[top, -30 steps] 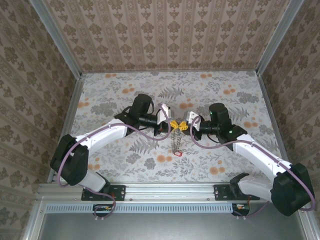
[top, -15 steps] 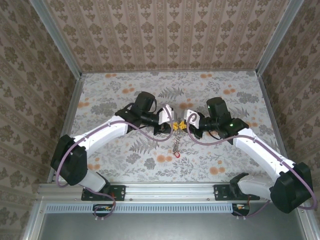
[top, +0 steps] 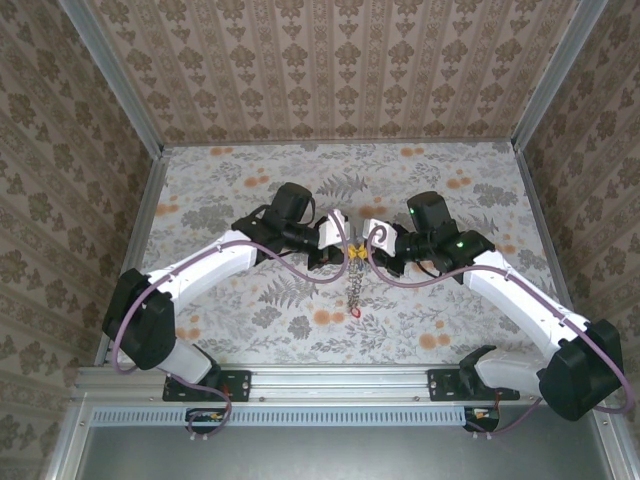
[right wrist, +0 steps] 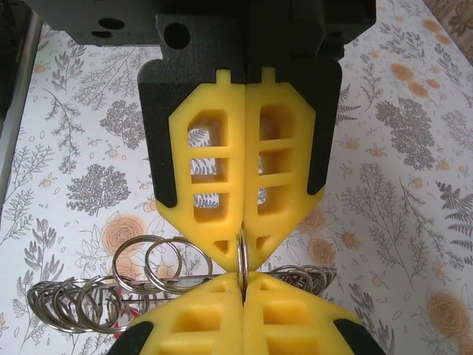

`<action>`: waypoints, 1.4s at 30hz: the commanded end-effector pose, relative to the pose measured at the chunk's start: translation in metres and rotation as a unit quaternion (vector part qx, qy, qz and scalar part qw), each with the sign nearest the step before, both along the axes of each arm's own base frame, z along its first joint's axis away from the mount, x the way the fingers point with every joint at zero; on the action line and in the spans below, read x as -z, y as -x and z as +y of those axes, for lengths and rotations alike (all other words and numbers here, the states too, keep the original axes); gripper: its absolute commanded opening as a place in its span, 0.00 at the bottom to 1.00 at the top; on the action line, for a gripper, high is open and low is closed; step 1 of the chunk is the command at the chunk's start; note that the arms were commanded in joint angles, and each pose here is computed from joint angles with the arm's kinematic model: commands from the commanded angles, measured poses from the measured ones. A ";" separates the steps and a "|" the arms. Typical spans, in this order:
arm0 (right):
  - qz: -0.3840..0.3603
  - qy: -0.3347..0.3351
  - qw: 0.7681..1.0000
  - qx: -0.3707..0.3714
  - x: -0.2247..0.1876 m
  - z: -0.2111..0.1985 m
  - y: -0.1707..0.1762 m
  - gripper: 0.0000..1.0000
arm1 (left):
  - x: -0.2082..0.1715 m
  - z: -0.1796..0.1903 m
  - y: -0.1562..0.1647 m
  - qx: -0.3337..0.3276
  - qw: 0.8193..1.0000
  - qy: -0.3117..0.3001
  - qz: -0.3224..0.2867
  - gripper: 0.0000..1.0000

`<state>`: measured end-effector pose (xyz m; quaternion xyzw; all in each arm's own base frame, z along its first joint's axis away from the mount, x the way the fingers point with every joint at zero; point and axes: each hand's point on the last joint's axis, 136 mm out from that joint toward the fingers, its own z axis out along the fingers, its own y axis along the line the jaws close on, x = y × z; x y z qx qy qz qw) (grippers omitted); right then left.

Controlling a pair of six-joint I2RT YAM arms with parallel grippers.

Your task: Put the keys on the keyring

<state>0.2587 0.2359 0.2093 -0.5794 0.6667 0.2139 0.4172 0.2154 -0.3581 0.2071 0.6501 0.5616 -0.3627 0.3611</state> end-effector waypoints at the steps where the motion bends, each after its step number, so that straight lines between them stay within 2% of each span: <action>1: 0.012 -0.061 0.998 0.001 -0.017 0.002 0.001 0.11 | -0.018 -0.005 -0.001 0.004 0.999 0.047 0.002 0.00; 4: 0.043 -0.118 0.992 -0.012 -0.021 0.004 0.002 0.16 | -0.025 -0.004 0.006 0.024 0.996 0.078 0.026 0.00; 7: 0.056 -0.125 0.990 -0.027 -0.019 0.007 0.004 0.19 | -0.032 -0.004 0.012 0.043 0.993 0.104 0.036 0.00; 15: 0.056 -0.123 0.990 -0.035 -0.015 0.008 0.004 0.17 | -0.036 -0.004 0.014 0.056 0.991 0.113 0.047 0.00; 17: 0.055 -0.119 0.991 -0.032 -0.013 0.007 0.003 0.13 | -0.037 -0.004 0.014 0.054 0.991 0.113 0.047 0.00; 21: 0.050 -0.108 0.993 -0.022 -0.011 0.005 0.001 0.05 | -0.034 -0.003 0.011 0.044 0.993 0.105 0.044 0.00; 24: 0.039 -0.102 0.994 -0.019 -0.013 0.002 0.000 0.00 | -0.027 -0.002 0.005 0.022 0.995 0.089 0.035 0.08; 26: 0.035 -0.097 0.995 -0.017 -0.014 0.001 0.000 0.00 | -0.026 -0.001 0.001 0.008 0.996 0.082 0.027 0.15; 34: 0.032 -0.075 0.997 -0.017 -0.013 0.002 0.002 0.00 | -0.023 -0.003 -0.002 0.001 0.998 0.056 0.003 0.17; 42: 0.021 -0.085 0.996 -0.024 -0.019 0.005 0.005 0.00 | -0.011 -0.007 -0.003 -0.001 1.000 0.022 0.000 0.18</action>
